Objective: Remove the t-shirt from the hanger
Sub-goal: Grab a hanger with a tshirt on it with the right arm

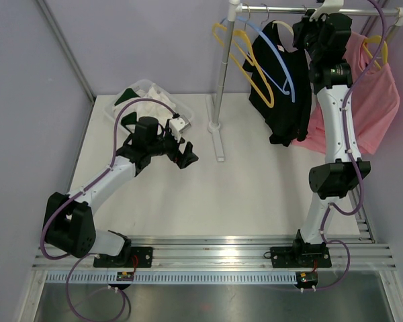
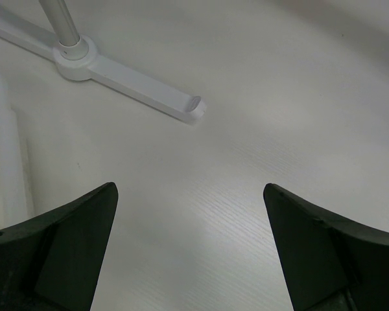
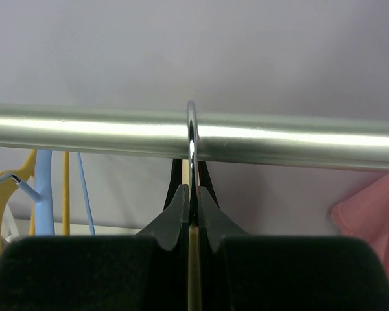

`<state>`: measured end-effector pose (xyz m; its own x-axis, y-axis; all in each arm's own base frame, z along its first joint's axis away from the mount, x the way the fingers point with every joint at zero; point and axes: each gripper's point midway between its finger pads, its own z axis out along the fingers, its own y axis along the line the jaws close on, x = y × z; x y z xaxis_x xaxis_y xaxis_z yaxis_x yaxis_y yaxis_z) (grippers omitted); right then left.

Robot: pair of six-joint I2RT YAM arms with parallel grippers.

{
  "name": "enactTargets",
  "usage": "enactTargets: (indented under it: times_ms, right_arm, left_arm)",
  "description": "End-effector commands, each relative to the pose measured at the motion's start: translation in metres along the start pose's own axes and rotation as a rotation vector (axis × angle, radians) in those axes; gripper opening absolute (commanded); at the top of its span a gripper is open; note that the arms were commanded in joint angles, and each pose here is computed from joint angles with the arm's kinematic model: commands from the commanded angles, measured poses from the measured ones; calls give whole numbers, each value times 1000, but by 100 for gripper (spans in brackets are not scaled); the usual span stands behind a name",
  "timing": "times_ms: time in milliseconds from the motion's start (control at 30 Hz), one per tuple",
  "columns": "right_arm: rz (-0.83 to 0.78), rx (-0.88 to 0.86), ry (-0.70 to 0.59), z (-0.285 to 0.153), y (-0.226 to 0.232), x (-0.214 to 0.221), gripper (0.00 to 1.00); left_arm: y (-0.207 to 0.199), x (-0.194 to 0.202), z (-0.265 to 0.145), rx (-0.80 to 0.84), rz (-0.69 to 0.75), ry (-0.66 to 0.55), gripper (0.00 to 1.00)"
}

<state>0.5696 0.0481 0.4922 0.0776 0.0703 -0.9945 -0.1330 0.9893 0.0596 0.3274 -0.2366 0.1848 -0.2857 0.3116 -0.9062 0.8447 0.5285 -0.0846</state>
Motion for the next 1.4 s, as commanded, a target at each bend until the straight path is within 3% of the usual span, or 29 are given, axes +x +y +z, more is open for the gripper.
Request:
enactTargets:
  times_ms: [0, 533, 867, 1167, 1367]
  right_arm:
    - [38, -18, -215, -41, 15, -91, 0]
    - [57, -50, -300, -62, 37, -117, 0]
    - [-43, 95, -166, -98, 10, -81, 0]
    - [40, 282, -62, -132, -19, -59, 0]
    - [53, 378, -2, -171, -34, -47, 0]
  left_arm:
    - [1, -27, 1, 11, 44, -57, 99]
    - [3, -32, -5, -17, 53, -62, 99]
    - [8, -33, -5, -46, 53, -71, 99]
    - [6, -33, -8, -54, 45, -78, 99]
    - [21, -51, -29, -207, 70, -178, 99]
